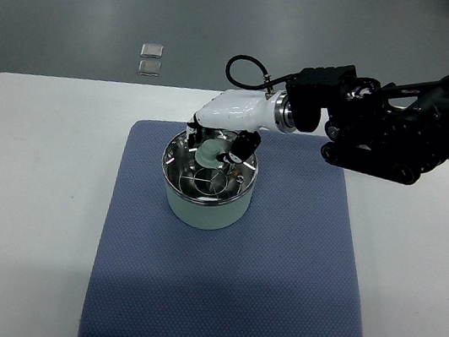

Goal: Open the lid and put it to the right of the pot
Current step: 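Close the right hand's fingers around the green knob of the glass lid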

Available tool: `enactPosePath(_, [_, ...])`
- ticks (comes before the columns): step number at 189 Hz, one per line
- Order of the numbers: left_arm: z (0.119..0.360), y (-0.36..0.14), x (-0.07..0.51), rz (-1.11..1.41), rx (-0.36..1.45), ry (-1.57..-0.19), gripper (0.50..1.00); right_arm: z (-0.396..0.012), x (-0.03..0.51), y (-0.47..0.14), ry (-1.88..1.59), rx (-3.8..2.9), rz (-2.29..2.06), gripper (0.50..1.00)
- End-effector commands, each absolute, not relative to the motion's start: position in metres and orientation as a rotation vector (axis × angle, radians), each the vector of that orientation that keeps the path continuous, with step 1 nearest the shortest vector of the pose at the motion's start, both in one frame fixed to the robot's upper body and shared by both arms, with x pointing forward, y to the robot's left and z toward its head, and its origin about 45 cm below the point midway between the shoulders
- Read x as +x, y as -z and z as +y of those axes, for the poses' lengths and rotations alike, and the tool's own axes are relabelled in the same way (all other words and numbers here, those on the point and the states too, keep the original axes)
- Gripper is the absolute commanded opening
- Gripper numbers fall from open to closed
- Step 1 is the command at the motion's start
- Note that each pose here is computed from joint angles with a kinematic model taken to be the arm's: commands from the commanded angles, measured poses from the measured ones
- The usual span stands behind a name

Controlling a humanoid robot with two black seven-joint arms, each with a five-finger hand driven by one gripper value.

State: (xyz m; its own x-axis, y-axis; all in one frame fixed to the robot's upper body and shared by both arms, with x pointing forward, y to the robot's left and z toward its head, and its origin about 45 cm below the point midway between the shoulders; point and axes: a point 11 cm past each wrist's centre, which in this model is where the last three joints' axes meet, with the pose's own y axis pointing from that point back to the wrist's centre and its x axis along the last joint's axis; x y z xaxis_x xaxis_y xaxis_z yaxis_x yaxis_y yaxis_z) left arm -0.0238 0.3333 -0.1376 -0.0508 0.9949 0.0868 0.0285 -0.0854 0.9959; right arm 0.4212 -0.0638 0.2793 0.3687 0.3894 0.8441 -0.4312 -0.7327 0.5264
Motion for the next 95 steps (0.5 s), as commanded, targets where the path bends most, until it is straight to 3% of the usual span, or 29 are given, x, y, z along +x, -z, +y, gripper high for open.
enactPosePath(1, [0.3333,0.1376,-0.0239,1.226,1.268,-1.299,1.0,-0.0634,0.4212,-0.2804,-1.447,1.908,-0.035,0.69])
enactPosePath(80, [0.3333,0.1376,-0.0239,1.226,1.268,-1.299,1.0,-0.0614,0.4194,-0.2789,-1.445,1.914,-0.027,0.688])
enactPosePath(92, [0.3334,0.1376,-0.0238,1.225,1.267,-1.299,1.0,-0.0615,0.4193,-0.2784,-1.445,1.915,-0.028,0.674])
enactPosePath(93, [0.3333,0.1376,-0.0239,1.226,1.268,-1.299,1.0,-0.0616,0.4192,-0.2783,-1.443,1.915,-0.027,0.648])
enactPosePath(95, [0.3334,0.1376,-0.0238,1.225,1.267,-1.299,1.0,-0.0616,0.4192,-0.2783,-1.443,1.915,-0.027,0.646])
